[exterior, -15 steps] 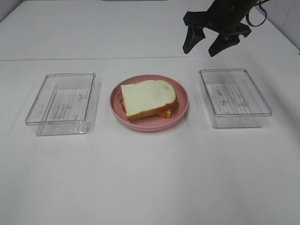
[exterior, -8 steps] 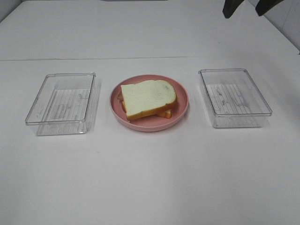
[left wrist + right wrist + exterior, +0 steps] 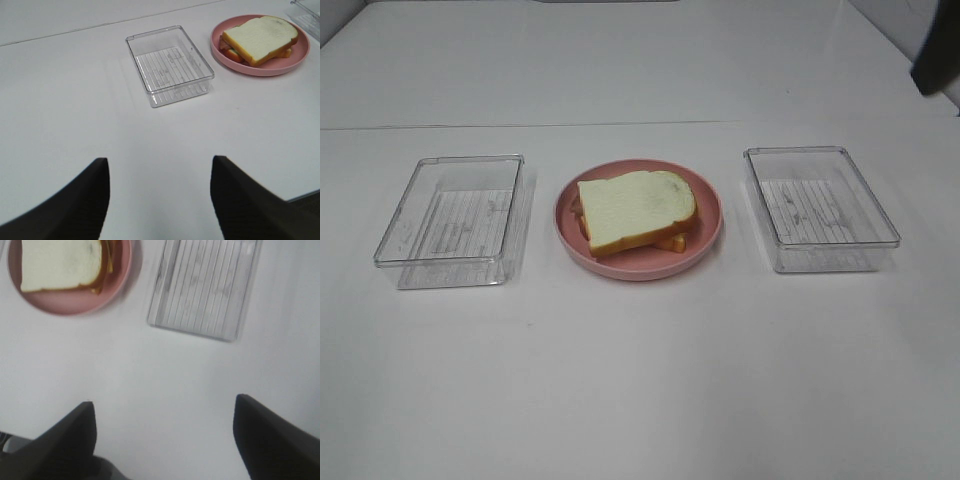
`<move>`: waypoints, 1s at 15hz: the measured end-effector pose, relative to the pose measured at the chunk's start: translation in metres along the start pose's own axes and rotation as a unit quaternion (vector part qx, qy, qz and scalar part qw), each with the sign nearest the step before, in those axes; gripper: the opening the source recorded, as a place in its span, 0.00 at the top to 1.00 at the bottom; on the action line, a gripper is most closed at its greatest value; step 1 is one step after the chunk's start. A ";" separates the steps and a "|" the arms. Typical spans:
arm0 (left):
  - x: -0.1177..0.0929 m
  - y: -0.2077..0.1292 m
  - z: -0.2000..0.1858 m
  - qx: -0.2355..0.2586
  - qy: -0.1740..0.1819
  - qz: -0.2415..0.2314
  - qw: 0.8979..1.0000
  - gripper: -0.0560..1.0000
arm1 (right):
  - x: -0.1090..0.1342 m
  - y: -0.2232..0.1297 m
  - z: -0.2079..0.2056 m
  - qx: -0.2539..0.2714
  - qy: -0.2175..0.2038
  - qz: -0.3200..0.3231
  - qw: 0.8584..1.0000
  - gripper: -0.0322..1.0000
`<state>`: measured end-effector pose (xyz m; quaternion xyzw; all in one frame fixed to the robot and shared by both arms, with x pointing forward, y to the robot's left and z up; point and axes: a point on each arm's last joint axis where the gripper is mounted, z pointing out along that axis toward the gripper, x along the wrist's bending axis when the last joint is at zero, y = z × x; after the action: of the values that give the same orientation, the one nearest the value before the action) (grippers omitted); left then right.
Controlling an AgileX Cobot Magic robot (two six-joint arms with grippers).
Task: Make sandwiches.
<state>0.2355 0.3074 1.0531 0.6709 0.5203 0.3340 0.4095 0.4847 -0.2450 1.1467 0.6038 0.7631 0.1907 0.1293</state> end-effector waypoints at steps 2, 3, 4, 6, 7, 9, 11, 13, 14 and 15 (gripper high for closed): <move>0.000 0.000 0.000 0.000 0.000 0.000 1.000 0.40 | 0.001 -0.040 -0.005 0.013 0.000 0.001 1.000 0.27; 0.000 0.000 0.000 0.000 0.000 0.000 1.000 0.40 | 0.003 -0.096 -0.006 0.024 0.002 0.002 1.000 0.27; 0.000 0.000 0.000 0.000 0.000 0.000 1.000 0.40 | 0.003 -0.123 -0.007 0.018 0.002 0.001 1.000 0.27; 0.000 0.000 0.000 0.000 0.000 0.000 1.000 0.40 | 0.004 -0.155 -0.007 -0.005 0.000 0.000 1.000 0.27; 0.000 0.000 0.000 0.000 0.000 0.001 1.000 0.40 | 0.004 -0.174 -0.008 -0.028 -0.003 -0.004 1.000 0.27; 0.000 0.000 0.000 0.000 0.000 0.002 1.000 0.40 | 0.005 -0.206 -0.012 -0.093 -0.008 -0.016 0.995 0.27; -0.001 0.000 0.000 0.000 -0.004 0.006 1.000 0.40 | 0.005 -0.223 -0.013 -0.142 -0.010 -0.018 0.990 0.27; -0.003 0.000 0.000 0.000 -0.016 0.011 1.000 0.40 | 0.006 -0.247 -0.017 -0.220 -0.012 -0.024 0.975 0.27; -0.003 0.000 0.000 0.000 -0.016 0.013 1.000 0.40 | 0.007 -0.252 -0.021 -0.238 -0.010 -0.026 0.971 0.27; -0.003 0.000 0.000 0.000 -0.016 0.013 1.000 0.40 | 0.007 -0.253 -0.022 -0.245 -0.010 -0.028 0.969 0.27</move>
<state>0.2348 0.3045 1.0530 0.6828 0.5051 0.3279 0.4137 0.2527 -0.2913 1.0531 0.5338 0.7086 0.3620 0.2864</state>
